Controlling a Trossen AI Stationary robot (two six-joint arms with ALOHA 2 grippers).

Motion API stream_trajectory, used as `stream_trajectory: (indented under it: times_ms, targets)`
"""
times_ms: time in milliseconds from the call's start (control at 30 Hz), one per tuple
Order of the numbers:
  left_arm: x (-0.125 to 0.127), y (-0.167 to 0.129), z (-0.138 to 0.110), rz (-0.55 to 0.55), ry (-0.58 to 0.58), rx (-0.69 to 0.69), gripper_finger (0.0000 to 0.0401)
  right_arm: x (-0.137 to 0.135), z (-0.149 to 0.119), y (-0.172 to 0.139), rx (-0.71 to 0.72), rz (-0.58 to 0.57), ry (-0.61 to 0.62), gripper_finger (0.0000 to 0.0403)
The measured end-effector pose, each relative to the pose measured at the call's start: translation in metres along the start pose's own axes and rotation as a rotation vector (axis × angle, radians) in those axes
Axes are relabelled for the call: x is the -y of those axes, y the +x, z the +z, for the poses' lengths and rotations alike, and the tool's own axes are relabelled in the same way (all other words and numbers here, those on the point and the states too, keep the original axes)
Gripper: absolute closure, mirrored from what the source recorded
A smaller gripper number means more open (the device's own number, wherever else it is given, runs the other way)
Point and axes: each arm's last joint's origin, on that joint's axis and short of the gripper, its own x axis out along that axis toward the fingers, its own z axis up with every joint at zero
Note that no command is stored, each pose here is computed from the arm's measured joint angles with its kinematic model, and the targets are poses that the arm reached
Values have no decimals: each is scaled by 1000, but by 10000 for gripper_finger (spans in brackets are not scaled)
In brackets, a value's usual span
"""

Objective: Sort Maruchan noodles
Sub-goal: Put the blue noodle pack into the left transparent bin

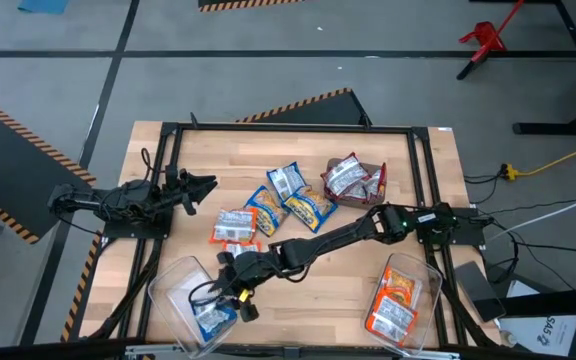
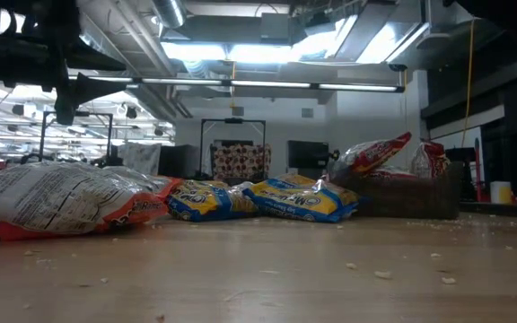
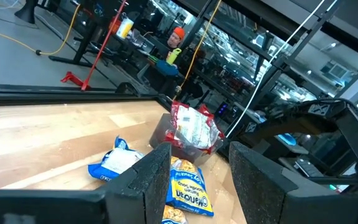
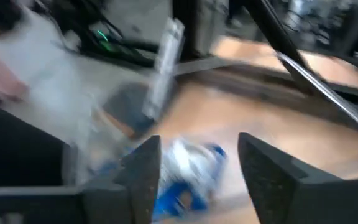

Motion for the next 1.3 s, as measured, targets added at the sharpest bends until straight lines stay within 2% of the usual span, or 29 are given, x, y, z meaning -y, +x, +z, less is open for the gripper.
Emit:
stream_trajectory:
  times_ms: [200, 333, 433, 500, 600, 733, 800, 900, 1000, 1167, 1300]
  targets:
    - [0, 0, 0, -3, 2, -7, 243, 5, 20, -44, -288, -371, -178, 157]
    - [0, 0, 0, -3, 3, -6, 243, 8, 27, -80, -509, -606, -215, 149]
    - [0, 0, 0, -3, 3, -7, 243, 16, 26, -102, -628, -724, -159, 151]
    - [0, 0, 0, -3, 2, -6, 243, 27, 15, -114, -739, -720, -71, 154]
    - [0, 0, -1, -2, 4, -9, 243, 47, -4, -126, -891, -649, 42, 159]
    - [0, 0, -1, -9, 5, -15, 243, 64, -31, -135, -995, -548, 117, 164]
    - [-1, 0, -2, -4, 11, -24, 243, 71, -37, -138, -952, -509, 144, 165]
    - [-2, 0, -3, 4, 19, -36, 243, 80, -62, -138, -905, -470, 194, 166]
    - [-3, 0, -5, 13, 28, -50, 243, 91, -90, -137, -866, -469, 214, 166]
    - [-3, 0, -5, 15, 30, -54, 243, 102, -122, -137, -835, -506, 207, 166]
    - [-3, 0, -5, 14, 29, -53, 243, 112, -131, -139, -797, -508, 208, 166]
